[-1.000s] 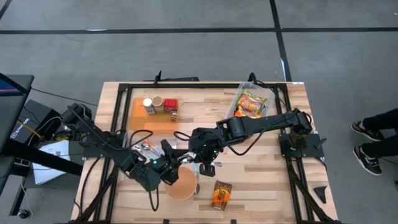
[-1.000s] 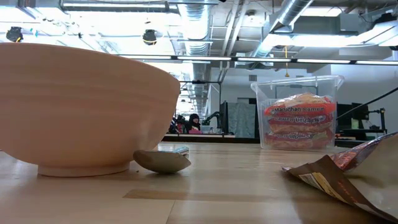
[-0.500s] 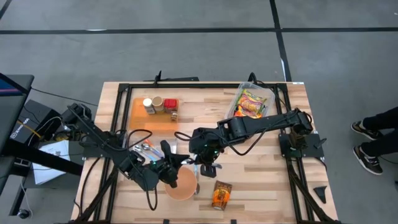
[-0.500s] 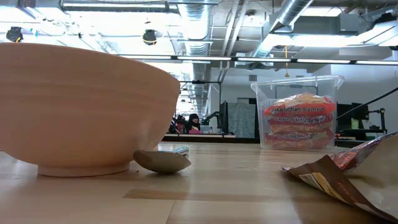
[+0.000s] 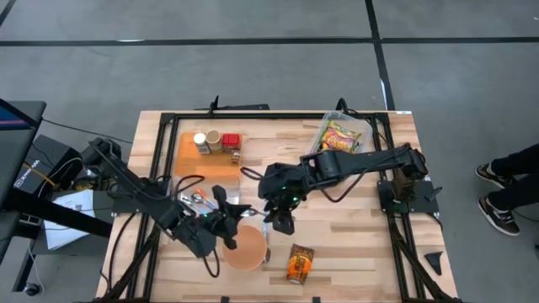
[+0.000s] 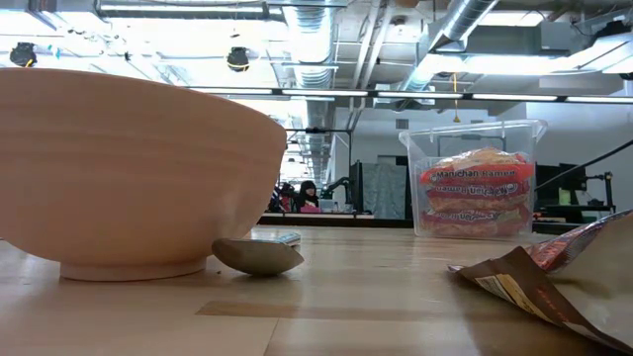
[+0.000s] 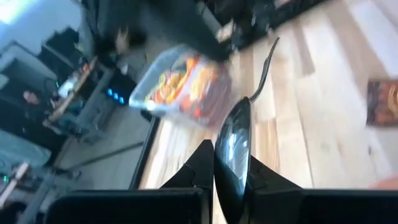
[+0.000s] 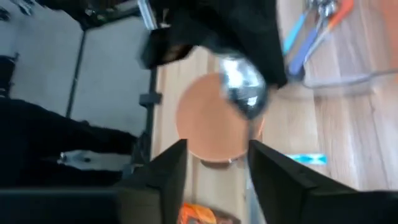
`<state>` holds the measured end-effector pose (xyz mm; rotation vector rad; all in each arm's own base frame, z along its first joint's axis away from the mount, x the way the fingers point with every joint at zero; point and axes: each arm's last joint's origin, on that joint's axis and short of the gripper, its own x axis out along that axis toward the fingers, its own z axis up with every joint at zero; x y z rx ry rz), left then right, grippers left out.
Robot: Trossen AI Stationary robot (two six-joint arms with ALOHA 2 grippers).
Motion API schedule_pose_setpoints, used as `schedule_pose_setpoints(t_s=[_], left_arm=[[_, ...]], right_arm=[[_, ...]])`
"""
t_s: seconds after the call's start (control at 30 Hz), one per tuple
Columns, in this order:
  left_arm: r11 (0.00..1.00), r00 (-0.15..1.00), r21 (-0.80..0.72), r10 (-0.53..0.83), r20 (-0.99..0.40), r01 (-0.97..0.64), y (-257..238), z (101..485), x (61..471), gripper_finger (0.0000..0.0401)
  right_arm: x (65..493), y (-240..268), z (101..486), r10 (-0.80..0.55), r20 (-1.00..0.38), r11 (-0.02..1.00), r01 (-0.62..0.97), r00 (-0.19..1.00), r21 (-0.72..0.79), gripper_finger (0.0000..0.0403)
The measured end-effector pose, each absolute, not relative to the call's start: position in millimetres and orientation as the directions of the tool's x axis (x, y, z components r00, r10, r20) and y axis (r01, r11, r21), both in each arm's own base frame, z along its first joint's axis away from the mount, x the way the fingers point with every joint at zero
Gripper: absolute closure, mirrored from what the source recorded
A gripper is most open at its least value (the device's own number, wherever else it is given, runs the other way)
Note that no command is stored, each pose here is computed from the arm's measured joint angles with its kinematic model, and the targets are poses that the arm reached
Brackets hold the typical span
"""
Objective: Pick & Place Food Item
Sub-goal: Put the silver spoon into the bottom transparent bin
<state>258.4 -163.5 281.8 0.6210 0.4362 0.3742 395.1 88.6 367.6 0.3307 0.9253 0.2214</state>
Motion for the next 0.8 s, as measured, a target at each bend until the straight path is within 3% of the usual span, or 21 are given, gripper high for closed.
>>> schedule_pose_setpoints(t_s=[0.13,0.27,0.5,0.8], left_arm=[[0.768,0.805,0.602,0.489,-0.336,-0.216,-152.0,281.5,243.2,0.0395],[0.789,0.752,0.560,0.523,-0.400,-0.251,-138.2,281.8,223.5,0.0395],[0.846,0.699,0.457,0.502,-0.508,-0.275,-126.9,283.2,181.7,0.0395],[0.919,0.757,0.143,0.385,-0.529,-0.367,-114.3,263.8,125.2,0.0395]], right_arm=[[388.5,86.7,375.7,0.312,-0.736,0.931,-0.037,0.600,0.364,0.0187],[378.7,81.7,383.7,0.289,-0.745,0.933,-0.003,0.602,0.360,0.0155],[366.1,77.5,396.5,0.240,-0.741,0.945,0.025,0.627,0.327,0.0150],[361.5,76.8,403.7,0.230,-0.723,0.944,0.030,0.651,0.328,0.0150]])
